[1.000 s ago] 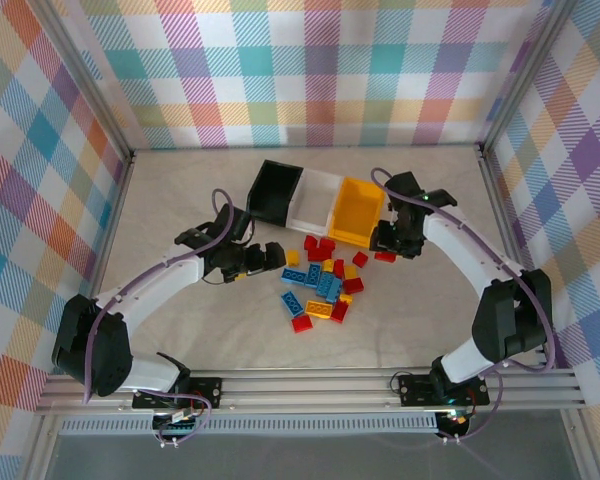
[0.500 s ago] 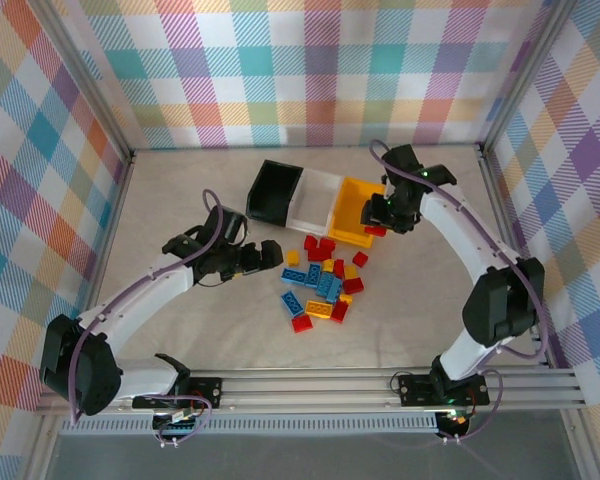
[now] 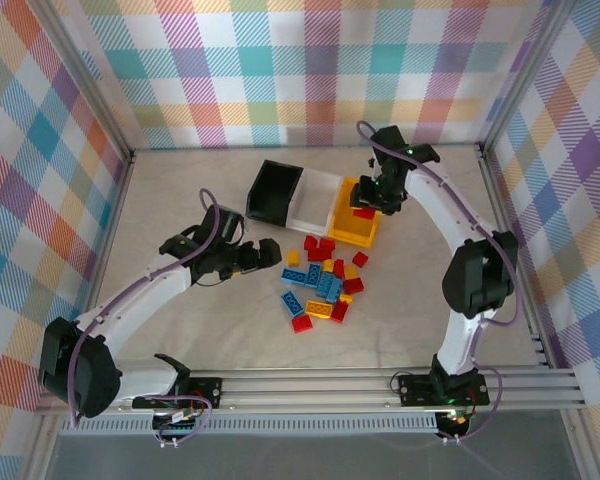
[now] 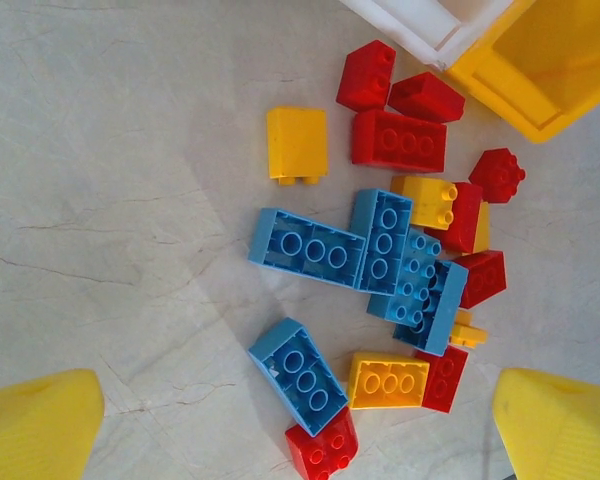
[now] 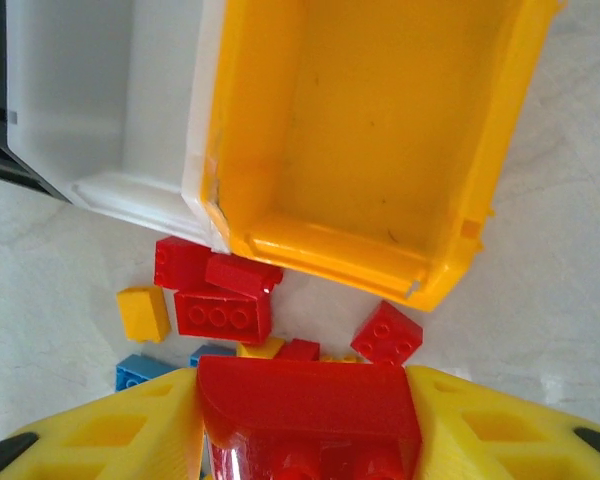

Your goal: Sort the legos into containers by color

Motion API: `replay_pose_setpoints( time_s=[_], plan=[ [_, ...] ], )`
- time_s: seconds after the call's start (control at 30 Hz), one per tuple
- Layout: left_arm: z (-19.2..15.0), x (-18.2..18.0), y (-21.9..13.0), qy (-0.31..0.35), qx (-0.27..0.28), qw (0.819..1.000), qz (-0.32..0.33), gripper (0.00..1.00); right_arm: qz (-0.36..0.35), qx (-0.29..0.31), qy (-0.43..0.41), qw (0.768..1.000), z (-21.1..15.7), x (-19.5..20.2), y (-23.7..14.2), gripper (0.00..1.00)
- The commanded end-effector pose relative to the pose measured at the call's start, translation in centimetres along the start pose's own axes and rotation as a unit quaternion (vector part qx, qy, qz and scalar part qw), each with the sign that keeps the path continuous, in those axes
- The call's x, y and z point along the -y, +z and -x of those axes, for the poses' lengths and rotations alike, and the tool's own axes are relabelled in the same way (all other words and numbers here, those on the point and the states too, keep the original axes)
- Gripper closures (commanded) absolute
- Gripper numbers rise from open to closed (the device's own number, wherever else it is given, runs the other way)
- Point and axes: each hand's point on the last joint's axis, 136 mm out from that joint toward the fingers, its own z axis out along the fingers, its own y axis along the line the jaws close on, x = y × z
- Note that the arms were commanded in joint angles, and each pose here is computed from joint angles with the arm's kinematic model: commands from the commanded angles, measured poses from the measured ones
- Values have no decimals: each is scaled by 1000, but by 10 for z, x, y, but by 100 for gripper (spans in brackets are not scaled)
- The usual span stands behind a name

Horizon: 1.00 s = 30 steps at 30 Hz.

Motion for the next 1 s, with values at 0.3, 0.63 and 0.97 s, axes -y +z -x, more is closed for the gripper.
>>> replay_pose_setpoints(
  time_s=[0.3,0.63,0.97],
  plan=[
    [12,4,2,11,-8,1000,-4,0,-4,-21,-18,1000,25,-5,27,50],
    [12,-4,6,20,-30,999,12,0,-38,-43,-11,998,47,15,72,49],
    [15,-15,1,20,-42,998,30,0,-45,-57,4,997,63,28,112,49]
  ],
)
